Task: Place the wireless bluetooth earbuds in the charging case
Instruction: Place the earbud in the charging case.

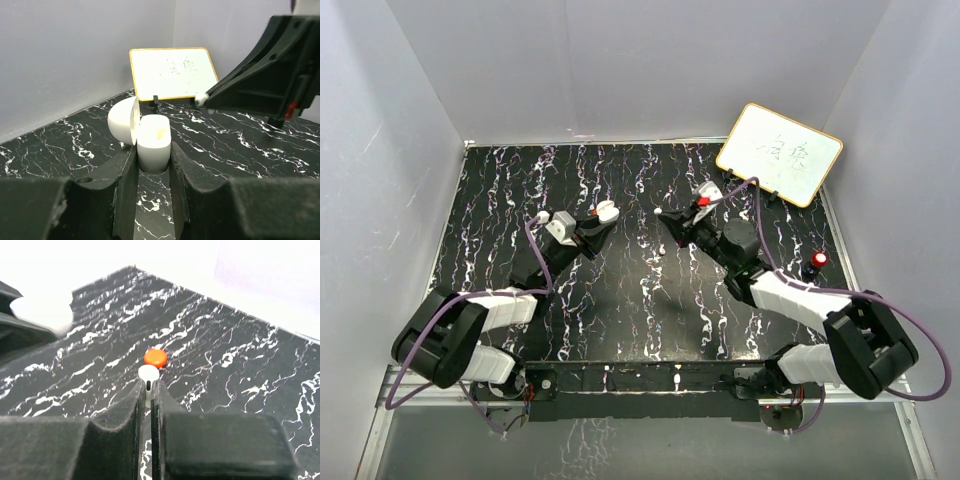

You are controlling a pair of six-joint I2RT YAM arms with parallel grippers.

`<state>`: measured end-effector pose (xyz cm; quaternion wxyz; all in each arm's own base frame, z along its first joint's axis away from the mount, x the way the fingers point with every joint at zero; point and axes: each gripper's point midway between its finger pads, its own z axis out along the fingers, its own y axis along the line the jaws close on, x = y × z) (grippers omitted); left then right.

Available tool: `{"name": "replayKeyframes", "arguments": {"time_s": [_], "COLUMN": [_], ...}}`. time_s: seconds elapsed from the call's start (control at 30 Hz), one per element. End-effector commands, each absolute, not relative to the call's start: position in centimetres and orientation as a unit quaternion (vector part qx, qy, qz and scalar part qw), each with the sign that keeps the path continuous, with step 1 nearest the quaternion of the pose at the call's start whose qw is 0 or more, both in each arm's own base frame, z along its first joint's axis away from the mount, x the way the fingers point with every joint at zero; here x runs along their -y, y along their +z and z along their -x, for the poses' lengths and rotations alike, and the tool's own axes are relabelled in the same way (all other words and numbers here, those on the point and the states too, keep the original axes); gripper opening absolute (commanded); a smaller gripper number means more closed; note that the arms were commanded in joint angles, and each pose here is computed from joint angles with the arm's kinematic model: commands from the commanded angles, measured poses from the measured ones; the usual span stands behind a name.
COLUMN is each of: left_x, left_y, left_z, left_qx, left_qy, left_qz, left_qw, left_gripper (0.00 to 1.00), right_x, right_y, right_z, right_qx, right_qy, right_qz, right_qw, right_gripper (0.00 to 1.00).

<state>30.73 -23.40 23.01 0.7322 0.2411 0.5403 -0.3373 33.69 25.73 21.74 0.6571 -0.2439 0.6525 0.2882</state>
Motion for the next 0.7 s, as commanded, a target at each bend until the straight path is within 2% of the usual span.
{"name": "replayKeyframes", "arguments": {"time_s": [0.0,0.23,0.67], "left_x": [23.7,24.8,26.3], "left_y": [25.6,26.2,25.9], "left_z": [-31.3,-32.0,-30.3], "left_qx": [-0.505,-0.494,-0.468], "left_qy": [-0.351,-0.375,-0.408], "left_qz": [-0.230,-0.229,-0.275], "left_qw": [0.754,0.750,0.734], "left_gripper": [0.00,0.00,0.00], "right_x": [-24.5,-24.7,-29.8], "right_y": [27.7,30.8,33.3], "right_z": [-32.7,-30.9,-28.6], "right_qx": [-0.565,-0.499,-0.423], "right_qy": [0.306,0.338,0.382], "right_qz": [0.202,0.192,0.224], "right_qw": [0.739,0.775,0.791], "right_gripper": [0.00,0.00,0.00]}}
